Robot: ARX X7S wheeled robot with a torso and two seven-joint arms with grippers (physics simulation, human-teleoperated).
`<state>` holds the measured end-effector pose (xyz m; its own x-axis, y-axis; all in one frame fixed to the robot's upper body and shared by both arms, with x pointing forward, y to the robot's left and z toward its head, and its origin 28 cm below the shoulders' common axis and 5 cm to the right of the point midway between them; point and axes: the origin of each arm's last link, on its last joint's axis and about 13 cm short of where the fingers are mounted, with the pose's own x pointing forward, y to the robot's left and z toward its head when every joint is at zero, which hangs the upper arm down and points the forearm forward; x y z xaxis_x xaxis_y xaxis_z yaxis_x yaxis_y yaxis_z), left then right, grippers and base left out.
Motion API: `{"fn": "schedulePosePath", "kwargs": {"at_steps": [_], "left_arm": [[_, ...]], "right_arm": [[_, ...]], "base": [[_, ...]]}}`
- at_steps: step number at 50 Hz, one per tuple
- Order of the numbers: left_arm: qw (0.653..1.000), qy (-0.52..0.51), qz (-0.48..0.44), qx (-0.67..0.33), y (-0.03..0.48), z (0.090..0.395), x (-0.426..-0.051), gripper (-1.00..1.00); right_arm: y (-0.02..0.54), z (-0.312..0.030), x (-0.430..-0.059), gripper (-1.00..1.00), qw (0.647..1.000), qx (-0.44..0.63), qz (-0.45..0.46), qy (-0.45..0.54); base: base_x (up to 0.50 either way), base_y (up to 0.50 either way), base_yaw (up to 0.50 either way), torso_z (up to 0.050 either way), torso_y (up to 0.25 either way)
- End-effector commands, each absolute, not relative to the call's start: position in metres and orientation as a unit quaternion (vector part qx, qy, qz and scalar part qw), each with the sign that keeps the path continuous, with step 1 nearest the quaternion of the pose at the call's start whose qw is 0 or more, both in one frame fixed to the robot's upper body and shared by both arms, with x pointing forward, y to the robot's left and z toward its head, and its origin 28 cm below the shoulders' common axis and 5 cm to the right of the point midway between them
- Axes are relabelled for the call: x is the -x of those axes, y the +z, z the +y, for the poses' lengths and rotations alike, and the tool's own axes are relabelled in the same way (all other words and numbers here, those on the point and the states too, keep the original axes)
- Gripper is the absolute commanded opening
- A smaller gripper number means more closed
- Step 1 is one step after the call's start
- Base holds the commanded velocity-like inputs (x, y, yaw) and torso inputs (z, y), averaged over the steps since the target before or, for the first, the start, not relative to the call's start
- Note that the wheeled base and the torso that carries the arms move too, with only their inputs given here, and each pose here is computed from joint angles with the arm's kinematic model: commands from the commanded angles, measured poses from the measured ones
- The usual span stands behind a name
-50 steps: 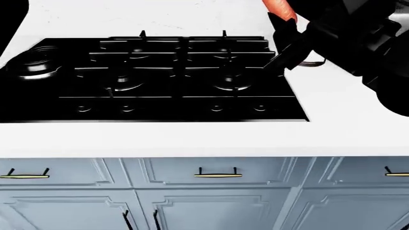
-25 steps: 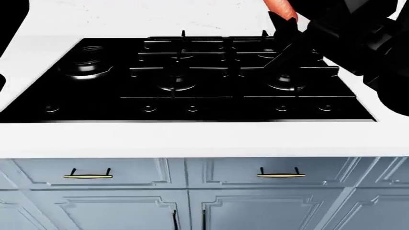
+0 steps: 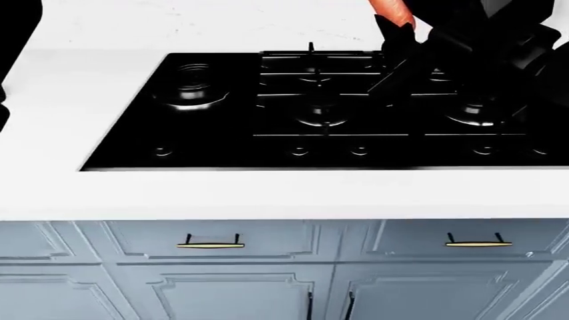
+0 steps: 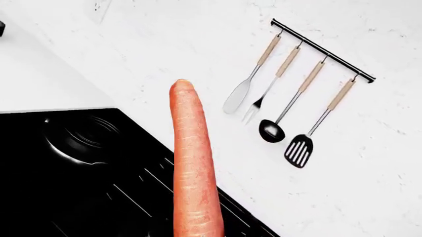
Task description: Place the two vegetables and bowl onto the tray for setting up a vegetable dip station.
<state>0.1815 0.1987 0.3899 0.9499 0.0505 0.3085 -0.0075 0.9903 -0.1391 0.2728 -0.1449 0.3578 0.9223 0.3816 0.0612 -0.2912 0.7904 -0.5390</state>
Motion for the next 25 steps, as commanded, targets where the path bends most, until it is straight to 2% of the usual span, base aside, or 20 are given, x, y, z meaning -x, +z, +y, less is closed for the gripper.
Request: {"fn": "schedulePosePath", "kwargs": {"at_steps": [1, 25], "left_arm": [[0.985, 0.014, -0.157, 0.069, 0.3898, 0.1984, -0.1818, 1.0], [0.985, 0.014, -0.157, 0.067, 0.3901, 0.198, -0.1816, 1.0]], "right_arm": [[0.3591, -0.1451, -0.2729, -1.0, 0.942, 0.274, -0.087, 0.175], [0.3602, -0.1457, -0.2728, -1.0, 0.941, 0.274, -0.089, 0.176]], "base": [[0.0, 0.5, 0.0, 0.0, 0.0], [0.0, 0.5, 0.0, 0.0, 0.0]]}}
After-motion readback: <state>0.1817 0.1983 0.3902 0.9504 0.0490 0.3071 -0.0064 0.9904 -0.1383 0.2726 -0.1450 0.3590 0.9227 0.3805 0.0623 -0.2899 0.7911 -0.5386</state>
